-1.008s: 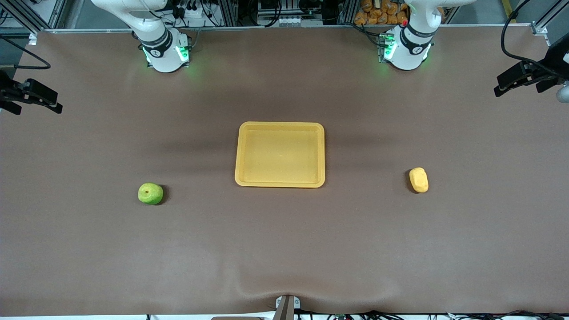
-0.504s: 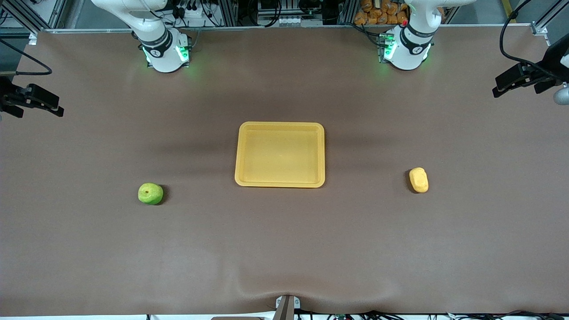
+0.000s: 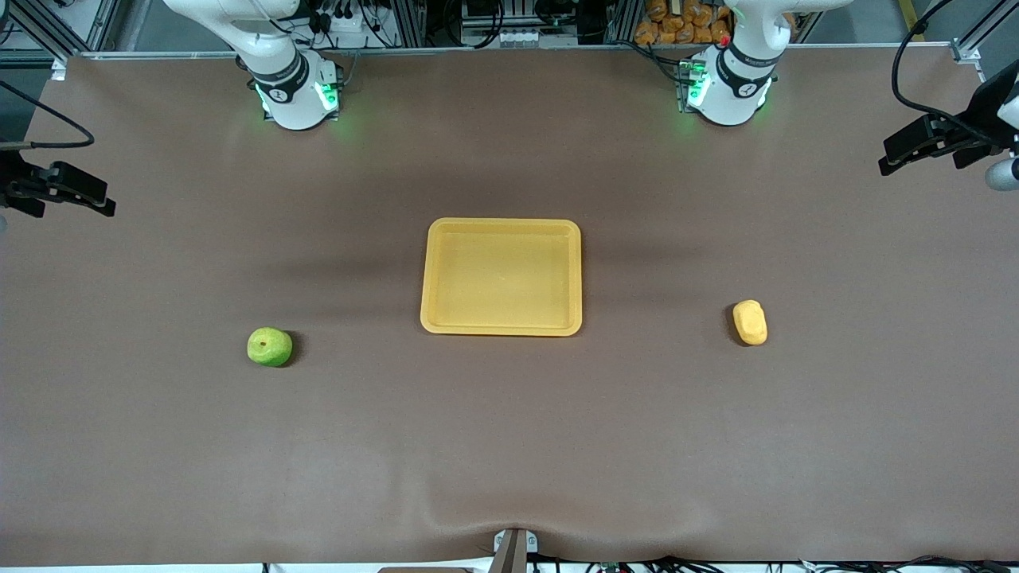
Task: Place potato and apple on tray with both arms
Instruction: 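Reach the right gripper to the apple while the left gripper reaches the potato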
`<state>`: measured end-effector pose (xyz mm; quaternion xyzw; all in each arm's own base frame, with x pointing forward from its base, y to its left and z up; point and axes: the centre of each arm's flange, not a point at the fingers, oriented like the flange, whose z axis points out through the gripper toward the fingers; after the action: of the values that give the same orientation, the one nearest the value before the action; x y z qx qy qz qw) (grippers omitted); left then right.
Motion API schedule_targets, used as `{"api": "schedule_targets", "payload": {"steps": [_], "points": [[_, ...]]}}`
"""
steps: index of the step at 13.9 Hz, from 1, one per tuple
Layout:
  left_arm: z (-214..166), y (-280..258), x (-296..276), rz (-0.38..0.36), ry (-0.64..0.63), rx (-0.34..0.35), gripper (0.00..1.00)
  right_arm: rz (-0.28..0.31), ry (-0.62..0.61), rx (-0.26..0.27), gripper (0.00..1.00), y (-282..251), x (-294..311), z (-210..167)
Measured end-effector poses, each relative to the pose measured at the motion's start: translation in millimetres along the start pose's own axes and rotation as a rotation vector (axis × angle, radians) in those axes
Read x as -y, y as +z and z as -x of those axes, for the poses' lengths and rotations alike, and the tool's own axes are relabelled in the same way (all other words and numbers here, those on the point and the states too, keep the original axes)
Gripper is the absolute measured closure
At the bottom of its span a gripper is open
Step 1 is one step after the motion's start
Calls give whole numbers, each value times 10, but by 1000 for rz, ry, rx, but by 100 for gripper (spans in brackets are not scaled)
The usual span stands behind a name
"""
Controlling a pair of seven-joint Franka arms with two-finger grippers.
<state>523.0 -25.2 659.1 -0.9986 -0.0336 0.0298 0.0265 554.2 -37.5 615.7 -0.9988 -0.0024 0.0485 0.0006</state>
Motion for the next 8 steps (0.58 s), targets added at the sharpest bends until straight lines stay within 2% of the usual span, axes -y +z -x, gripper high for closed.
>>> {"api": "schedule_targets", "payload": {"steps": [3, 8], "points": [[-83, 131, -12, -2, 1, 26, 0, -1, 1, 35, 0, 226, -11, -151], [-417, 613, -64, -4, 0, 84, 0, -2, -1, 59, 0, 467, -8, -321]]}}
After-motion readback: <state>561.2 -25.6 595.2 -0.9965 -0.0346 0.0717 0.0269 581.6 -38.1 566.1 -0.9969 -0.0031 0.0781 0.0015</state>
